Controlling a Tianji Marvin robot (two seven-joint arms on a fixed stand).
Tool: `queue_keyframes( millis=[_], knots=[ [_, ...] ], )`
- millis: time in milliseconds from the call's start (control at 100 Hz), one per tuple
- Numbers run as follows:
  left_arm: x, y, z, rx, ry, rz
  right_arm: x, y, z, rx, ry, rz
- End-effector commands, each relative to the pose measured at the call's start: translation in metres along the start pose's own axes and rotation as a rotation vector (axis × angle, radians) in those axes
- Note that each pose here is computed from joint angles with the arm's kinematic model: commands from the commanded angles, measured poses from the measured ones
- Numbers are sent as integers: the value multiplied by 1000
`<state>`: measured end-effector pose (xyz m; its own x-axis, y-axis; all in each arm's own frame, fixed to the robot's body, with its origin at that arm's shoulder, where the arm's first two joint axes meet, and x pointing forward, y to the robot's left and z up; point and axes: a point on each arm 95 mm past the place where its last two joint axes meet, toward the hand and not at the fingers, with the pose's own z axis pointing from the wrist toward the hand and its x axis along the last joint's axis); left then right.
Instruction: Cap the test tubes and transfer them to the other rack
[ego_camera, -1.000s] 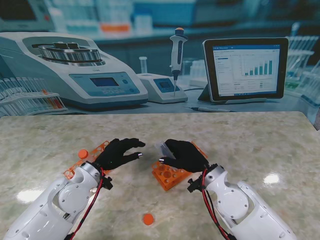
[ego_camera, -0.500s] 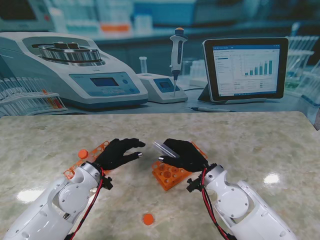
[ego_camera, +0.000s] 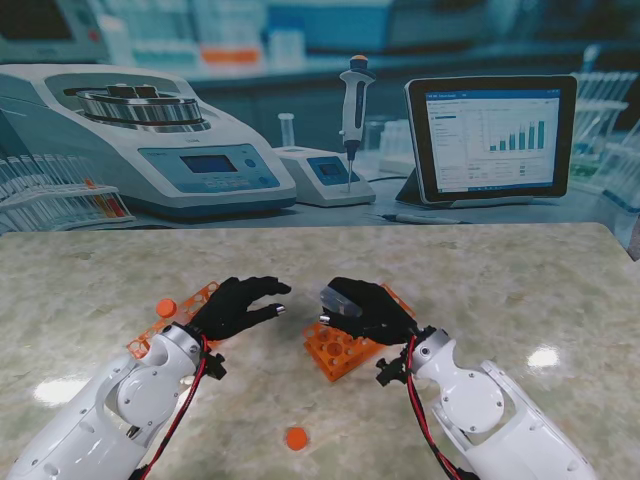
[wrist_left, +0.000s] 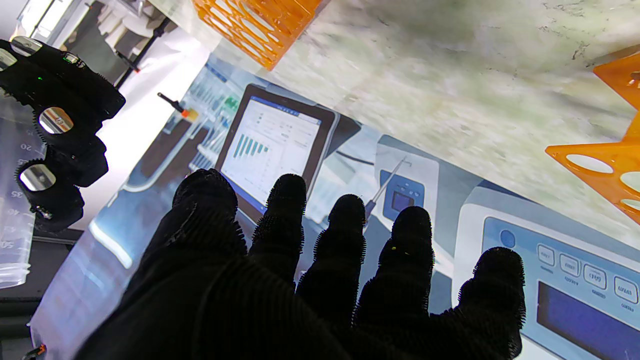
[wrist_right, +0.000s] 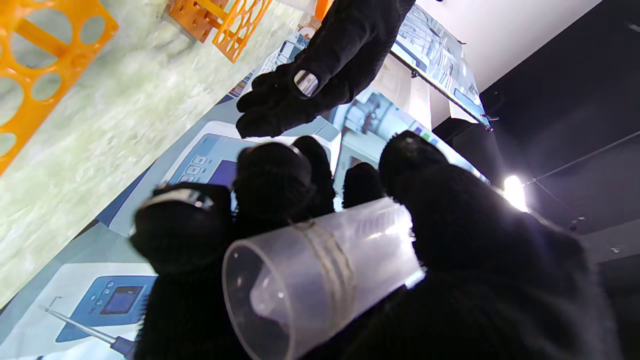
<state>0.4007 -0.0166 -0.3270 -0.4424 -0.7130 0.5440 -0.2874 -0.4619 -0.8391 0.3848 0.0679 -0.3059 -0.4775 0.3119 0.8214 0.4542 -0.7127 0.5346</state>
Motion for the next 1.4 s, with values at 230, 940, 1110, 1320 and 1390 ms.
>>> queue_keyframes(
  millis=[230,940,1110,1320,1390],
  knots=[
    [2,0,0,-2,0,-3,2,-1,1,27,-4,-21],
    [3,0,1,-3,2,-4,1,3,1,-68,21,-9],
    [3,0,0,-5,7,-1,-1,4,-2,-81,18,-29],
    [8,-1,-3,-12,21,8,-3,3,-6,-53,-1,-74],
    [10,-1,-5,-16,26,14,-4,3,-8,-34,-11,-99]
  ],
)
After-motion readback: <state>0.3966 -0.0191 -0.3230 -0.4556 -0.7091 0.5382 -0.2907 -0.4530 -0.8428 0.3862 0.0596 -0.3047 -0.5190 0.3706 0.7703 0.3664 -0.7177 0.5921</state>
